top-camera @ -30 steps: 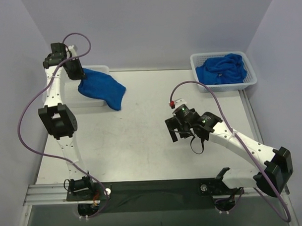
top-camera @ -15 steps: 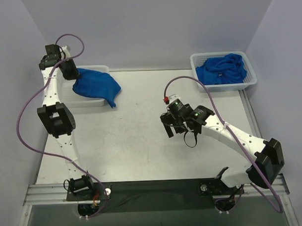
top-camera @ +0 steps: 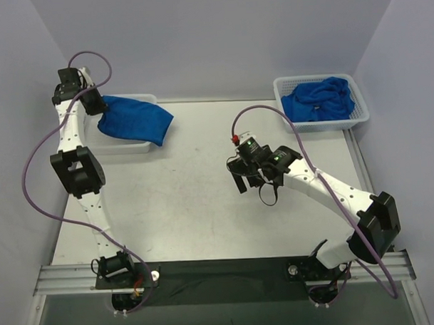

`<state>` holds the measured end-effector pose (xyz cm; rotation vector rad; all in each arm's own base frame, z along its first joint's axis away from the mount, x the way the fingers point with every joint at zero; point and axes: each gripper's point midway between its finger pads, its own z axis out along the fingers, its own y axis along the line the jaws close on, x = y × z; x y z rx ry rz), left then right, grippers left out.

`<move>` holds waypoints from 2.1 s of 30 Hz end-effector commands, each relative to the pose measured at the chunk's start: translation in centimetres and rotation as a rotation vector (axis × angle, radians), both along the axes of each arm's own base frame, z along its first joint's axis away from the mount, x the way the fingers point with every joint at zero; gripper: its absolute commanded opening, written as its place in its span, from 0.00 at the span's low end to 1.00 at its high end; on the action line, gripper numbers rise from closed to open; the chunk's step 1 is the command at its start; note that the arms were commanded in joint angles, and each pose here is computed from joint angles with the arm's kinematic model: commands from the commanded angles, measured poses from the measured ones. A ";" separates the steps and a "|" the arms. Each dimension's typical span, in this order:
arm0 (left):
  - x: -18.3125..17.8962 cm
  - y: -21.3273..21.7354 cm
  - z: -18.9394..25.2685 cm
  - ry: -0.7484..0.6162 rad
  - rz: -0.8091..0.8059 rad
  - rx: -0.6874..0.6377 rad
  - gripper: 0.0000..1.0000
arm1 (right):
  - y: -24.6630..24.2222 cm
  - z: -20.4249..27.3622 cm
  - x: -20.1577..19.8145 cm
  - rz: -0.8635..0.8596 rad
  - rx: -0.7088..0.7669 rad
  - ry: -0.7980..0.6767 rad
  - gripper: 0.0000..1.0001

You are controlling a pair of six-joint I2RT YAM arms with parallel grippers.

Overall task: Fold and stack the towels
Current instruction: Neatly place the folded towel into the bin

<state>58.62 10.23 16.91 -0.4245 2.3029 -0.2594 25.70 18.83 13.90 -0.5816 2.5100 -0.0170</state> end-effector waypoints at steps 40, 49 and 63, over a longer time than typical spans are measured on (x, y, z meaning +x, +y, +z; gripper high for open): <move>0.8 7.0 -5.4 0.004 0.266 -0.008 0.00 | -0.3 0.8 2.4 -0.009 -0.085 -0.008 0.86; -0.1 7.8 -4.2 0.021 0.292 0.018 0.00 | -0.3 0.6 2.5 -0.007 -0.087 -0.005 0.86; -0.1 9.5 -3.3 0.011 0.313 0.072 0.25 | -0.3 0.4 2.4 -0.008 -0.082 0.003 0.86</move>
